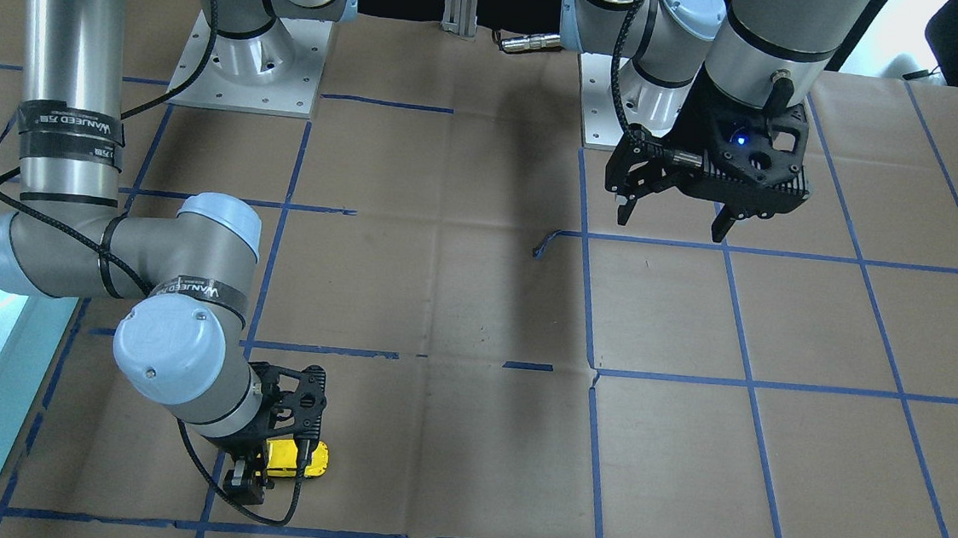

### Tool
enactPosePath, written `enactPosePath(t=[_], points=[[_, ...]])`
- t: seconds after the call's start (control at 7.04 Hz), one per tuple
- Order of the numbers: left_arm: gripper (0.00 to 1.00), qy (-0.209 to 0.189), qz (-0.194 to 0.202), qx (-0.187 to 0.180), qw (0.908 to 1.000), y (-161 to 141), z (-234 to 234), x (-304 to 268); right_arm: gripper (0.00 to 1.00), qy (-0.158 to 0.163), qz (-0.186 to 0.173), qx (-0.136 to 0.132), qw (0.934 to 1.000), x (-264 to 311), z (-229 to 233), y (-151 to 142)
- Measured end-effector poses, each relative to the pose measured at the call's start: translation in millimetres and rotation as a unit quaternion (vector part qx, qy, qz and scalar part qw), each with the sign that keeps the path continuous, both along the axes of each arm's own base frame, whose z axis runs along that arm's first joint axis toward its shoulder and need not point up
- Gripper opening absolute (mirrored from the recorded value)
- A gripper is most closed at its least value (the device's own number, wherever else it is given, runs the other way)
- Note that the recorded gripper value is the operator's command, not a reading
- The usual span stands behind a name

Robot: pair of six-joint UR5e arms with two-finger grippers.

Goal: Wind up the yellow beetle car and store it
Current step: 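Close the right gripper around the yellow car, then lift the car with the right gripper and carry it into the blue box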

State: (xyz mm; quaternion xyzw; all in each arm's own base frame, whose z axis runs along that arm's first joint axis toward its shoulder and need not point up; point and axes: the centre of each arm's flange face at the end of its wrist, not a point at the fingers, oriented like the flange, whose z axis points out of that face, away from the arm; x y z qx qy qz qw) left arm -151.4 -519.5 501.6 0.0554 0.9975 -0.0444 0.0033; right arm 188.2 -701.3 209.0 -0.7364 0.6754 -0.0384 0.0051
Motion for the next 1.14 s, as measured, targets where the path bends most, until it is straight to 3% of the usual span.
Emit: enactPosePath(t=[0.14,0.43,0.57,0.71,1.14], points=[[0.99,0.000,0.000,-0.001,1.0000,-1.0,-1.4,-0.1,0.96,0.000,-0.001,0.000,1.0000,2.5,-5.2,-6.7],[0.99,0.001,-0.001,-0.004,1.0000,-2.9,-3.0,-0.8,0.50,0.003,-0.017,0.006,0.9998,15.7,-16.1,-9.4],[0.99,0.001,-0.001,-0.005,1.0000,-3.2,-3.1,-0.8,0.39,0.007,-0.036,0.012,0.9993,20.1,-18.8,-7.4],[0.99,0.000,-0.001,-0.005,1.0000,-3.5,-3.4,-0.9,0.33,0.009,-0.047,0.017,0.9987,21.7,-19.1,-6.0],[0.99,0.000,-0.001,-0.006,1.0000,-3.4,-2.8,-0.8,0.28,0.010,-0.055,0.017,0.9983,20.3,12.4,-5.3]])
